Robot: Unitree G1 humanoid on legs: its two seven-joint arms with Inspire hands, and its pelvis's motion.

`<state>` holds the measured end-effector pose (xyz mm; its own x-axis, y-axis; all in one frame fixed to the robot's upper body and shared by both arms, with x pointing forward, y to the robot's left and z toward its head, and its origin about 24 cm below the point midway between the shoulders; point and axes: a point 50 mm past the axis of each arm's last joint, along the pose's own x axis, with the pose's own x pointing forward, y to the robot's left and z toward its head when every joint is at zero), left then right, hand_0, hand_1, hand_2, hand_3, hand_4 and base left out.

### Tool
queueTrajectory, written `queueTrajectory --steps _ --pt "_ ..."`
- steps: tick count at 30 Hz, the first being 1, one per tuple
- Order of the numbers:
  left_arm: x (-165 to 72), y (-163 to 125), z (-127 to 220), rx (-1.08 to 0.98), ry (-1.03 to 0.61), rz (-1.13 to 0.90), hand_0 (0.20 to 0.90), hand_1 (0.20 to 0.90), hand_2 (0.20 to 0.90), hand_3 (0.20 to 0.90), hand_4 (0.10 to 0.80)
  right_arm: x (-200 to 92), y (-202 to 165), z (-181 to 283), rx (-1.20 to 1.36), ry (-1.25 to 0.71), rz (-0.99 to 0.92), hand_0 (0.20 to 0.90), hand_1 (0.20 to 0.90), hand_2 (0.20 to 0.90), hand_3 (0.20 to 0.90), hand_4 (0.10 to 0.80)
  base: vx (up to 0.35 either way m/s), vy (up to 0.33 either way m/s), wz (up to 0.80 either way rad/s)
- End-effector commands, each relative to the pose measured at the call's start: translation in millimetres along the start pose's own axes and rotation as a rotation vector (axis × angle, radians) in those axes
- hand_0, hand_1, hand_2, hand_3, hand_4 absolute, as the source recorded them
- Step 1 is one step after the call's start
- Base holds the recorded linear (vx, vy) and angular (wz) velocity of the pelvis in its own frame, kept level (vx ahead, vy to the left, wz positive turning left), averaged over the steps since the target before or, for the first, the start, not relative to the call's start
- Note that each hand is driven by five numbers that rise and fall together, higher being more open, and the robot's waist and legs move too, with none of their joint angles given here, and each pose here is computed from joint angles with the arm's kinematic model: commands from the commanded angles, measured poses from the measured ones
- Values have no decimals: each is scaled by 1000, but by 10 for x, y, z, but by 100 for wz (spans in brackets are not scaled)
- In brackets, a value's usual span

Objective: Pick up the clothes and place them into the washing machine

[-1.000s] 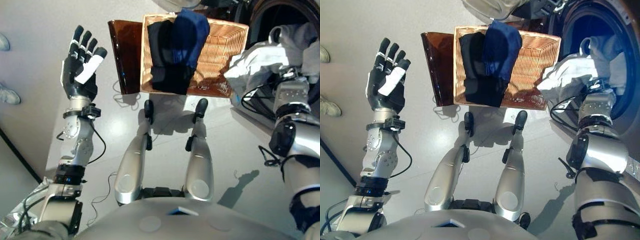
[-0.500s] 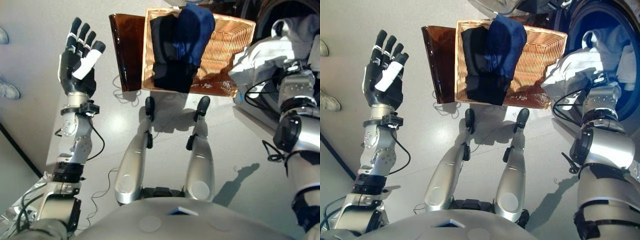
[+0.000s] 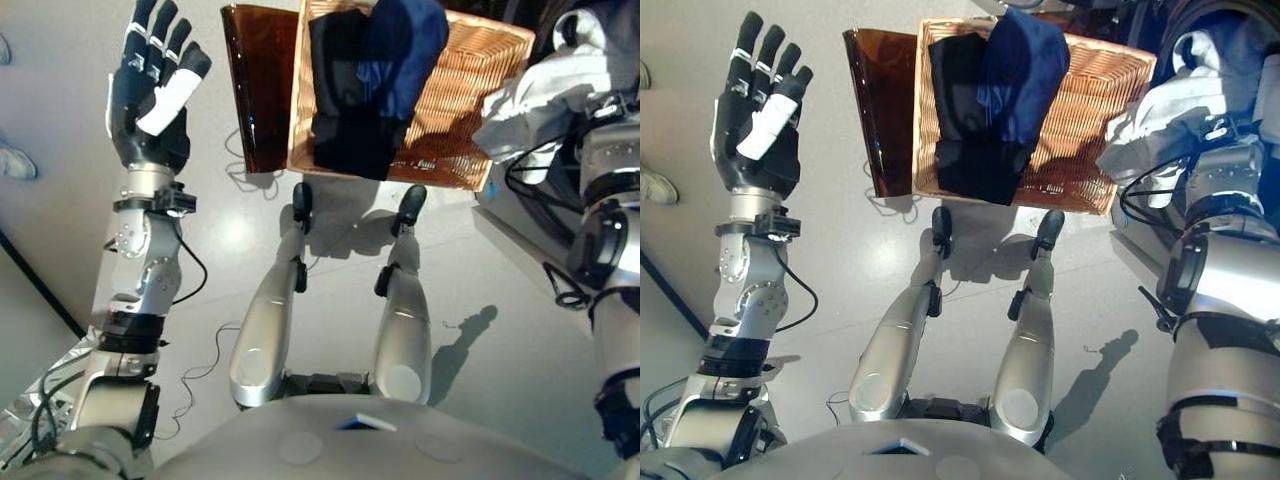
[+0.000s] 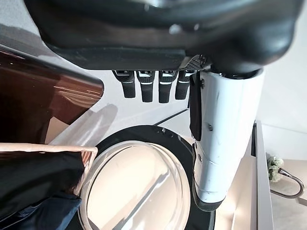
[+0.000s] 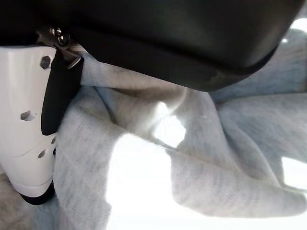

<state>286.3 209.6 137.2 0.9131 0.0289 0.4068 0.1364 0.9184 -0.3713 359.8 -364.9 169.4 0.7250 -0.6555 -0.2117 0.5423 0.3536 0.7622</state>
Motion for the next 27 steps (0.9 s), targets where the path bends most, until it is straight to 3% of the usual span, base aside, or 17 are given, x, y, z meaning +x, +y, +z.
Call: queueTrajectory --steps 1,13,27 --pt "-143 -68 372 18 -184 -81 900 900 900 900 800 25 -130 183 -172 -82 7 200 200 200 200 300 -21 12 13" --pt "-136 -53 380 7 -192 -61 900 900 900 900 800 27 -154 264 -59 -99 -26 200 200 200 200 300 -3 4 2" --pt "-178 33 418 21 -197 -20 900 900 900 900 800 -6 -195 798 127 -303 -60 200 200 200 200 300 5 -1 0"
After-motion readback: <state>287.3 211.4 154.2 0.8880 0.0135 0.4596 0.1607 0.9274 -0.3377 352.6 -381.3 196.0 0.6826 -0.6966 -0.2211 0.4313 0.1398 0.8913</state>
